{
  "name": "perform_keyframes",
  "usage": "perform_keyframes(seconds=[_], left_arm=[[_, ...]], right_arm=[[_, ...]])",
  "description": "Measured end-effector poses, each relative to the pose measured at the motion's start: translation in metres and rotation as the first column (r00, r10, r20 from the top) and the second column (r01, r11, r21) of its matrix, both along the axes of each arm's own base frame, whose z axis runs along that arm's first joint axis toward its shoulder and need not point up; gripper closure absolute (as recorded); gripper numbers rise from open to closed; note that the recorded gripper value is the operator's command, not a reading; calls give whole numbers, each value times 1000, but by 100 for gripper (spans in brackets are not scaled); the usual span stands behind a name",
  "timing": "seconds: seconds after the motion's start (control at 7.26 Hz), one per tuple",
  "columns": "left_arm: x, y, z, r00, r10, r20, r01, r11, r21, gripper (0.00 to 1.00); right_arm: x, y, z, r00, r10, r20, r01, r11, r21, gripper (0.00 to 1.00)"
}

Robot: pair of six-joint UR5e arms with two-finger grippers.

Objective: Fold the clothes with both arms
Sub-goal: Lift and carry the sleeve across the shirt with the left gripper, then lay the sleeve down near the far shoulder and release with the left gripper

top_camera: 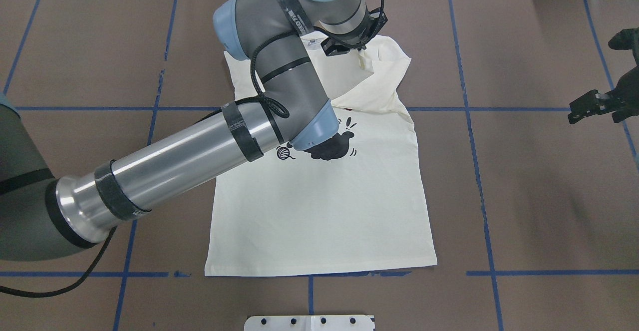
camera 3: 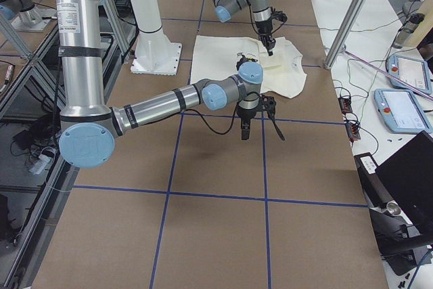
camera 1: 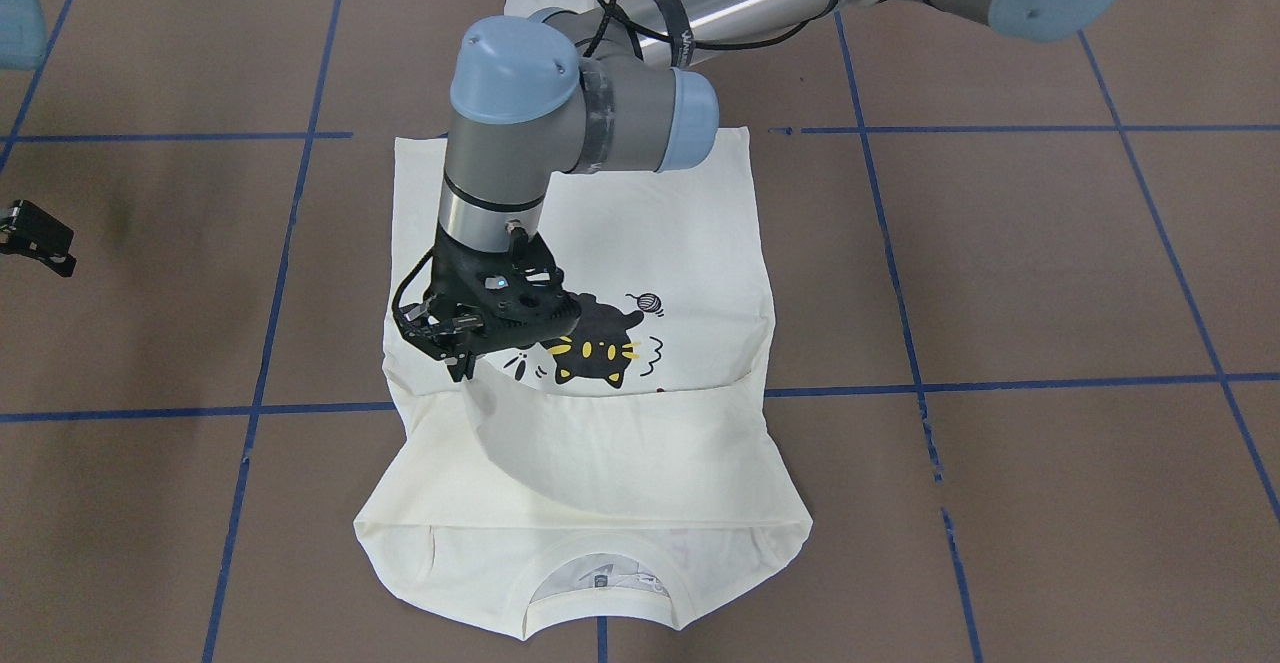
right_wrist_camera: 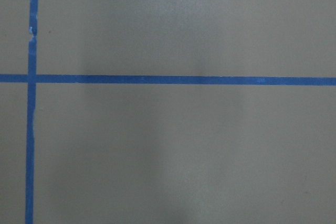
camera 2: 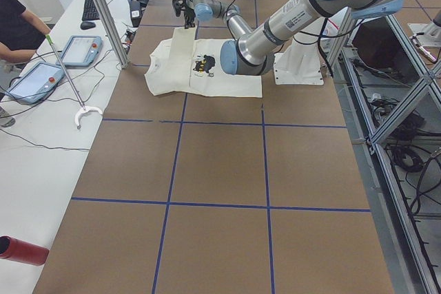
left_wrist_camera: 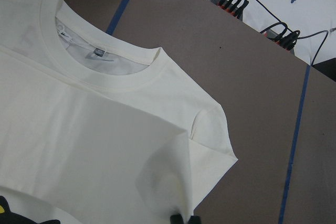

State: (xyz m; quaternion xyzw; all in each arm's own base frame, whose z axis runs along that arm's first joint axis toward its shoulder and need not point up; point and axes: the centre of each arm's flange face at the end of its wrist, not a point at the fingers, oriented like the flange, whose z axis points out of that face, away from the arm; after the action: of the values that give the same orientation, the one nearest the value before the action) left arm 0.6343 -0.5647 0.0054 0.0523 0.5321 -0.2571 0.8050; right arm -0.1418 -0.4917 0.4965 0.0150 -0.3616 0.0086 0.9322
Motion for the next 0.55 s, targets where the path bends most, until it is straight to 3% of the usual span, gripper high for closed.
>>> perform_keyframes(seconds=[0.14, 0.55], left_arm=[[41, 22, -23, 999, -25, -22, 25, 1000, -7, 0], [79, 55, -53, 995, -50, -86, 54, 998, 46, 0]], right_arm=[[-1, -1, -3, 1000, 7, 6, -7, 1000, -4, 0], [-2, -2, -5, 1000, 21, 13, -21, 1000, -20, 0]])
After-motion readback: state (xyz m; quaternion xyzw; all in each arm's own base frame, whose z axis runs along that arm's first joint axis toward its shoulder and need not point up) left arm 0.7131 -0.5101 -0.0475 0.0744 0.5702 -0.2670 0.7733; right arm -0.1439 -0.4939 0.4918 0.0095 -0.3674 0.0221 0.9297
